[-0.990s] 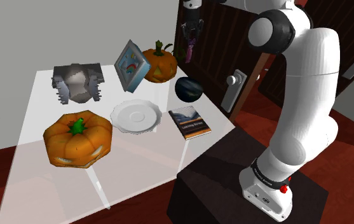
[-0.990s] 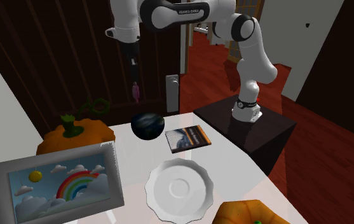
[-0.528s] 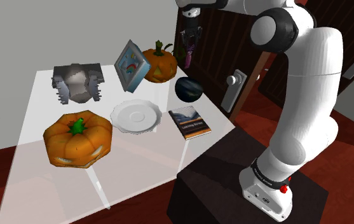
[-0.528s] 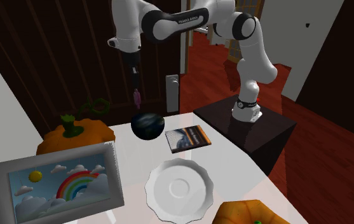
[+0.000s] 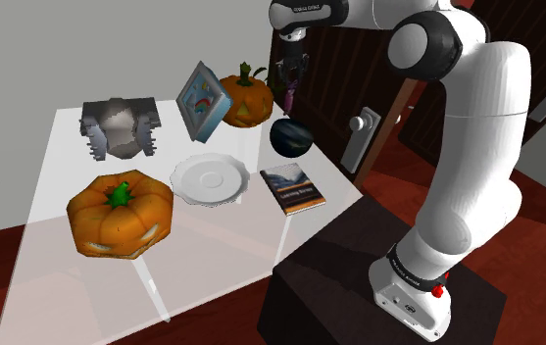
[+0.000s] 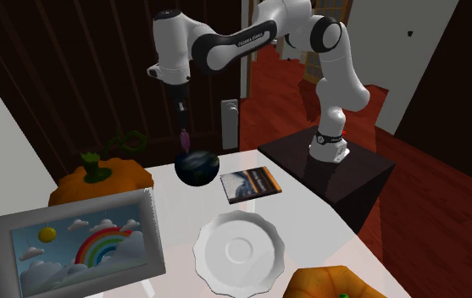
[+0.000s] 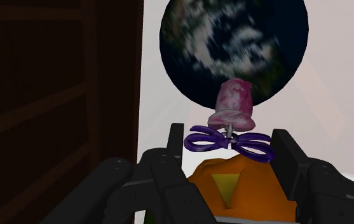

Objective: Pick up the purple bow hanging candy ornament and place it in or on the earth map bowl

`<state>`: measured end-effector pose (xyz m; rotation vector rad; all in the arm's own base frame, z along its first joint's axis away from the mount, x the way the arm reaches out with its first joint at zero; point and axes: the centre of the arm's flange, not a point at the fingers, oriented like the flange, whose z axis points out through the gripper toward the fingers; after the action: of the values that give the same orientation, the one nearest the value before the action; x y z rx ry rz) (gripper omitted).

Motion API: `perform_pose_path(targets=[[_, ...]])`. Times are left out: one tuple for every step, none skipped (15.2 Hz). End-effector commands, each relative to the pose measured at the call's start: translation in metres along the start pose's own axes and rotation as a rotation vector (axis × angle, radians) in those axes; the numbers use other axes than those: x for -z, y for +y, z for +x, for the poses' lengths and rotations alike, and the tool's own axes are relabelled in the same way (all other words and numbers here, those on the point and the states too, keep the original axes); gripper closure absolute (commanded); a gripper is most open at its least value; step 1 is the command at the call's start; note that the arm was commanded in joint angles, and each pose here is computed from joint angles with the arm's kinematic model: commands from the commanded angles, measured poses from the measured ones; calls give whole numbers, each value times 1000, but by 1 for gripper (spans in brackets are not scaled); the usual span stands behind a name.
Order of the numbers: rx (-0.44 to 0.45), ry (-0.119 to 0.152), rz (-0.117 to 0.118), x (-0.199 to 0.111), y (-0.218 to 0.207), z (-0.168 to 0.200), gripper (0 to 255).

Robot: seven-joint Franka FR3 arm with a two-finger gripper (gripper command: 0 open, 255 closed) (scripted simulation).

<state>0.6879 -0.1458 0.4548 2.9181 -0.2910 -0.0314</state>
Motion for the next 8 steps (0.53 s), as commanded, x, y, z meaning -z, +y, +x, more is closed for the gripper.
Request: perform_pose_path(targets=[[0, 1, 0, -11, -1, 0, 255], [0, 1, 0, -16, -2, 0, 255], [0, 1, 0, -21, -3, 0, 255], [0, 1, 0, -26, -5, 0, 255], [0, 1, 0, -32, -6, 0, 255], [0, 1, 0, -34, -6, 0, 255], [0, 1, 0, -34, -6, 0, 255], [0, 1, 0, -34, -6, 0, 255]])
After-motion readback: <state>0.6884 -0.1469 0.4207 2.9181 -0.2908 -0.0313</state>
